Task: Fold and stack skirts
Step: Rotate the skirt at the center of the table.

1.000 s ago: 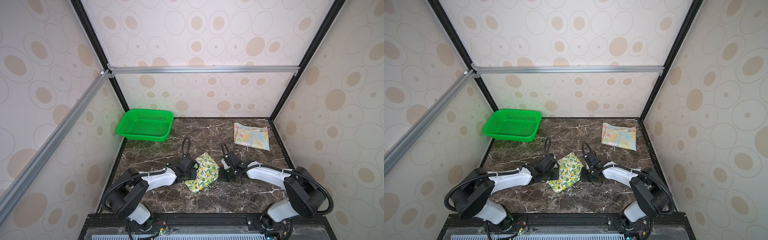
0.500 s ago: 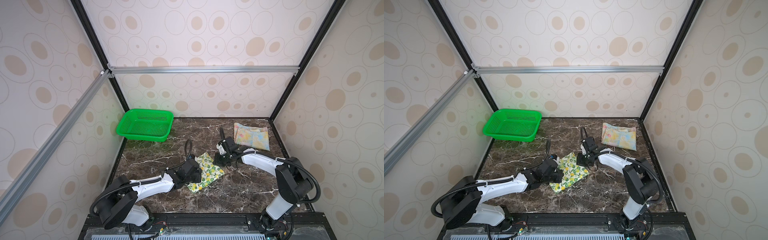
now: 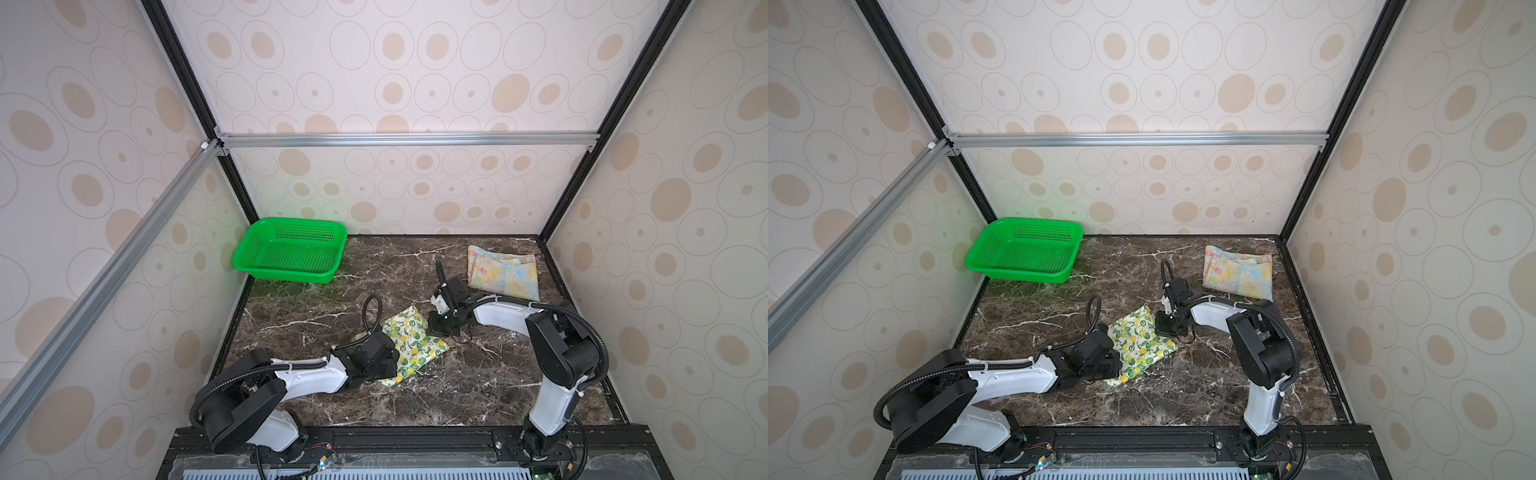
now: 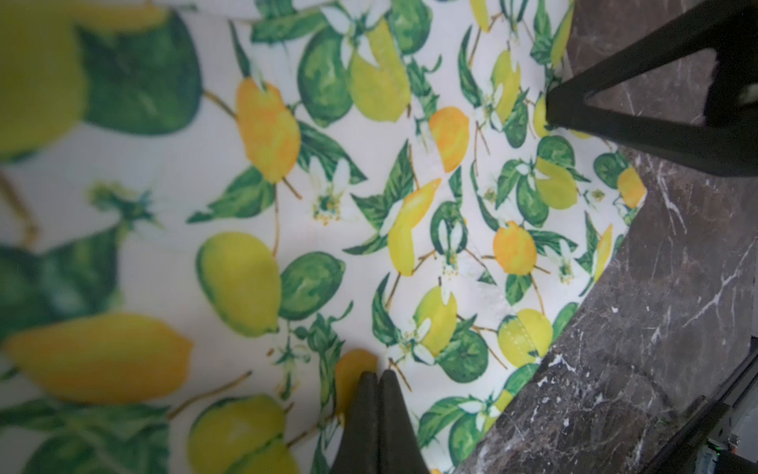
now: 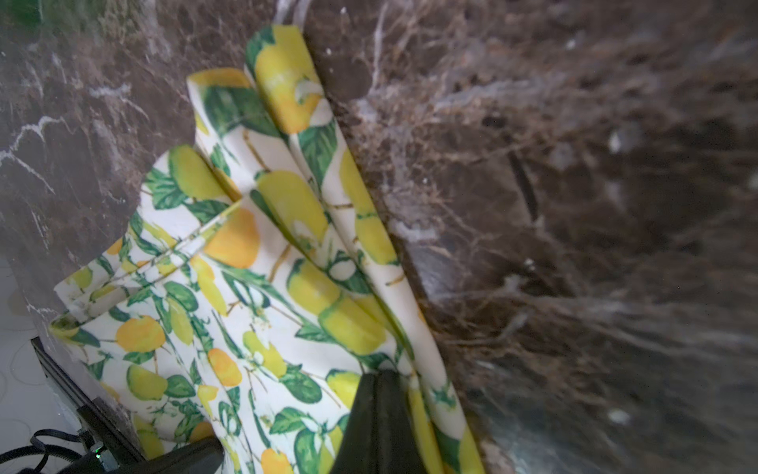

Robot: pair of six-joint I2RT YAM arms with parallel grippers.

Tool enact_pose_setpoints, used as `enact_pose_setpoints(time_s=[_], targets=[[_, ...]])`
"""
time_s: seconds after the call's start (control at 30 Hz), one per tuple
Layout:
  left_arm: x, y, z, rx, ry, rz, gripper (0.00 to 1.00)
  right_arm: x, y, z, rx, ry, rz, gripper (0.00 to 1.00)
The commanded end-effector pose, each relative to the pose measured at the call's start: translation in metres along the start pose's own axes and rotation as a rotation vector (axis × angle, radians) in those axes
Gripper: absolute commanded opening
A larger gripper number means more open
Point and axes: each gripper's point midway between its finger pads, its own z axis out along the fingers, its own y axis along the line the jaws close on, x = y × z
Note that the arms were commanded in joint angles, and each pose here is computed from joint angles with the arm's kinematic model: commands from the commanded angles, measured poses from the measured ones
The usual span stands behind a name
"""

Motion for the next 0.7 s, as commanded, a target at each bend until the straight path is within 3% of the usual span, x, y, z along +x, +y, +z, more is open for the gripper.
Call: enact_pose_setpoints(time_s=[0.0,0.4,0.67], targets=[[0.004,0.033,-0.007,-0.121,0.004,-0.02,0.0,0.025,-0.018,-0.004,0.039,0.035,0.053,0.0],[-0.029,0.059,-0.021,-0.216,-0.063,-0.002,0.0,0.087,-0.019,-0.023,0.03,0.056,0.102,0.0],[-0.055,0.036,-0.035,-0.194,-0.108,0.104,0.0,0.07,0.002,-0.058,0.007,0.006,0.029,0.0]])
